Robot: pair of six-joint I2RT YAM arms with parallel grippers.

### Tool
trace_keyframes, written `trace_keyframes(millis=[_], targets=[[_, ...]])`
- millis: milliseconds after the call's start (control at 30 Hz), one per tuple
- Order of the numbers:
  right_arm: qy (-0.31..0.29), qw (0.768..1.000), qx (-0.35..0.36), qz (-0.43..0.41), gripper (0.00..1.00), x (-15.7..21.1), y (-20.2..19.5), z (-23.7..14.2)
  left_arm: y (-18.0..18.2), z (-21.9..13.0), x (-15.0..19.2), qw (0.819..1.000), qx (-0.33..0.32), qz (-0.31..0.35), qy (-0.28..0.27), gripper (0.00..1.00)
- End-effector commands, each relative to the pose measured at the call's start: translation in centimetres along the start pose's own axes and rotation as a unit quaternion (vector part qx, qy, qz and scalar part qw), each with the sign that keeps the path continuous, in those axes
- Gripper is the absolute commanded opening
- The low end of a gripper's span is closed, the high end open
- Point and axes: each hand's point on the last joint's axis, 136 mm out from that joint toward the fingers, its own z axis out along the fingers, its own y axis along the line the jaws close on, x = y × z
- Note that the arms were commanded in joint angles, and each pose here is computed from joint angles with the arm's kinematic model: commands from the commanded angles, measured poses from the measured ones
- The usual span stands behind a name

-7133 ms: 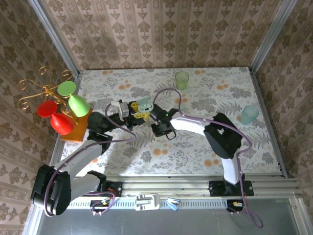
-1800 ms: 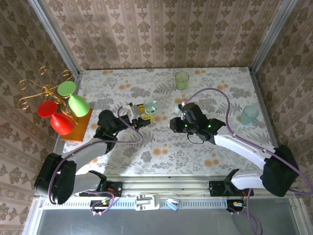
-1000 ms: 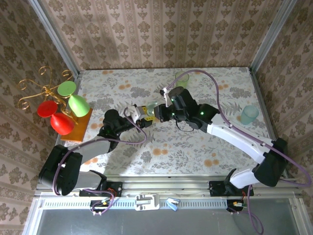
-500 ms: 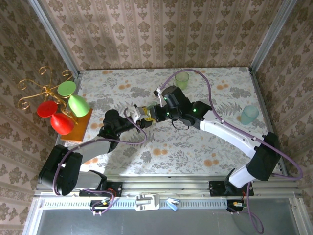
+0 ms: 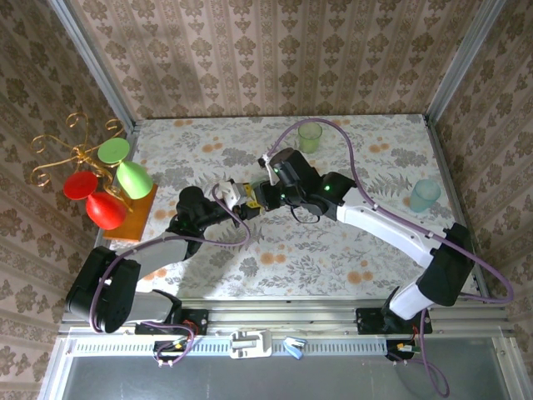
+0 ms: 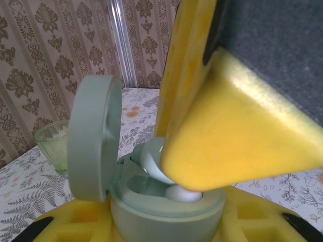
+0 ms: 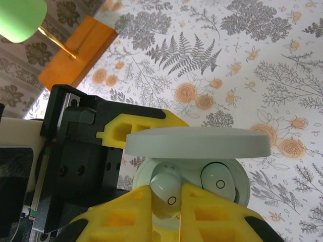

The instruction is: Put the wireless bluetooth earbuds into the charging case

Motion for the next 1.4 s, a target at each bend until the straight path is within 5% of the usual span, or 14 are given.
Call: trace_keyframes(millis=[0, 433, 933, 1367], targets=[[0.026, 0.999, -0.004, -0.023, 0.18, 1.0, 1.1, 0.1, -0.1, -0.2, -1.8, 0.999, 0.003, 0.029, -0.022, 0.3], [-0.025, 1.0, 0.0, -0.013, 0.44, -0.4, 0.7, -2.2, 0.0, -0.3, -2.2, 0.999, 0.001, 0.026, -0.033, 0.31], [-0.119, 0.99, -0.009, 0.071, 0.49, -3.6, -2.8, -6.7, -0.3, -0.7, -1.9, 0.998, 0.006, 0.044, -0.038, 0.31], [-0.026, 0.995, -0.019, 0.094, 0.57, -4.3, -3.4, -1.5, -0.8, -0.7, -2.5, 0.998, 0.014, 0.05, -0.046, 0.31]])
